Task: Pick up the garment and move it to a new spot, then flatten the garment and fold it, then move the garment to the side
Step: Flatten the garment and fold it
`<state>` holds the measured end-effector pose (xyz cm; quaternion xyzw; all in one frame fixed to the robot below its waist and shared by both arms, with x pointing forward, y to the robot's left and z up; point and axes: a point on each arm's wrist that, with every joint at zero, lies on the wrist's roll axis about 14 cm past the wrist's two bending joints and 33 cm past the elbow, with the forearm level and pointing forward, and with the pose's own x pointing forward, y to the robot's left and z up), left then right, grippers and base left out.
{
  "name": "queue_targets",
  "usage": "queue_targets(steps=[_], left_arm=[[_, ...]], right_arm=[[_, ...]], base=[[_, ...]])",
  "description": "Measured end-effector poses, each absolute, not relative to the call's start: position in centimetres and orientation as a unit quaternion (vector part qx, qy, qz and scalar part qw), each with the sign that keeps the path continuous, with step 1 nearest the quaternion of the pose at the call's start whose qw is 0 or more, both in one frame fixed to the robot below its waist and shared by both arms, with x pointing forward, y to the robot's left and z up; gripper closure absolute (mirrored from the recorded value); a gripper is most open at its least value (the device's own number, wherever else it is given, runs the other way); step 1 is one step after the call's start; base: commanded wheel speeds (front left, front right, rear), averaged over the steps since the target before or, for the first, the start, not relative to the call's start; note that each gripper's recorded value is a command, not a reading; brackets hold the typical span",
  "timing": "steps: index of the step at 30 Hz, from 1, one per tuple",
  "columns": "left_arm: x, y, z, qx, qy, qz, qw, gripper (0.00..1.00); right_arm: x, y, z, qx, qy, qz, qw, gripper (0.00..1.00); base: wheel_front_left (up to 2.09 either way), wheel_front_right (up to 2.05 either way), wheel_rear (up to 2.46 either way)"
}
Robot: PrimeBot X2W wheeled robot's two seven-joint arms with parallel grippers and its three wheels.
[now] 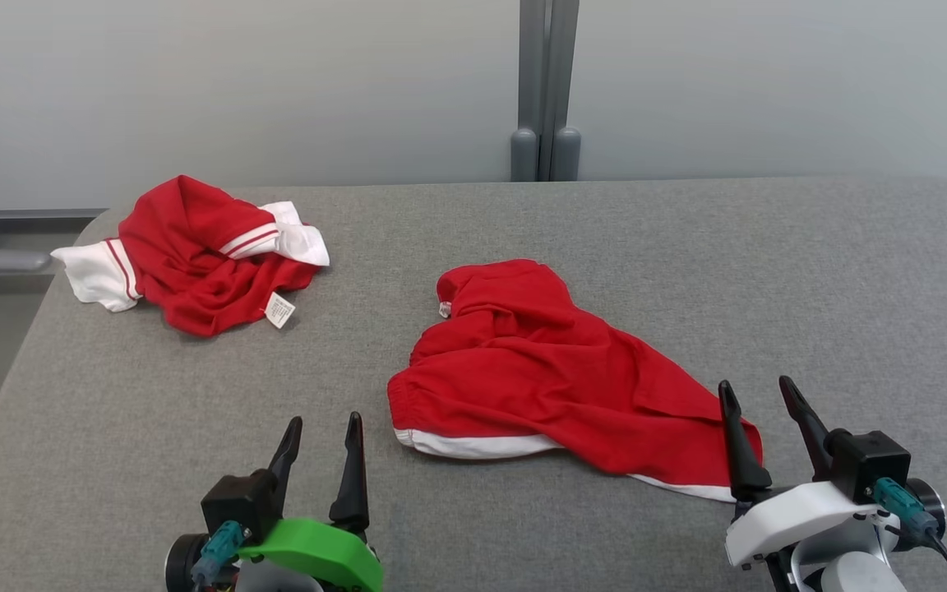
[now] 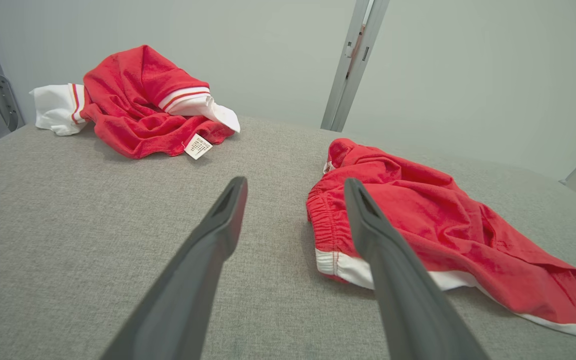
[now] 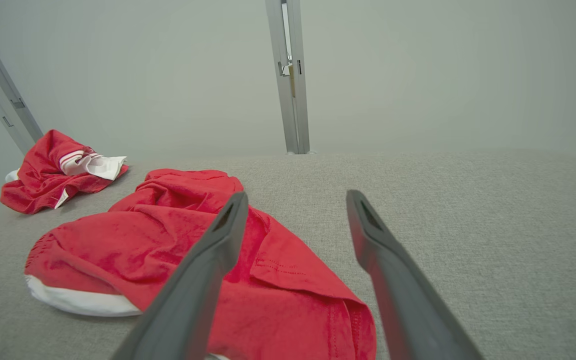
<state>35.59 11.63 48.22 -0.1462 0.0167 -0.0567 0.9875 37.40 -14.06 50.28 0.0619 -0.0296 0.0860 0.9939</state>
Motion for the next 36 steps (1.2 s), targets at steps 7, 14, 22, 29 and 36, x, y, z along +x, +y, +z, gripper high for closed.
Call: queue_targets(steps=[7, 14, 22, 29, 36], left_arm=[[35.6, 11.8, 48.1, -0.146, 0.018, -0.052, 0.988, 0.0], [34.8, 10.1, 44.6, -0.12, 0.08, -0.086, 0.986, 0.0], [36.1, 7.7, 41.3, -0.081, 0.159, -0.142, 0.974, 0.0], [37.8, 7.0, 39.9, -0.074, 0.179, -0.155, 0.969, 0.0], [38.1, 6.2, 38.7, -0.073, 0.197, -0.169, 0.963, 0.05]], right_arm=[[37.4, -14.0, 49.9, 0.063, -0.023, 0.086, 0.994, 0.0], [37.3, -14.3, 49.4, 0.063, -0.016, 0.081, 0.995, 0.0], [36.6, -16.2, 48.4, 0.063, -0.003, 0.052, 0.997, 0.0], [36.4, -18.0, 47.4, 0.059, 0.01, 0.025, 0.998, 0.0], [36.2, -19.2, 47.0, 0.058, 0.017, 0.006, 0.998, 0.0]], base=[[0.0, 0.0, 0.0], [0.0, 0.0, 0.0], [0.0, 0.0, 0.0], [0.0, 0.0, 0.0], [0.0, 0.0, 0.0]])
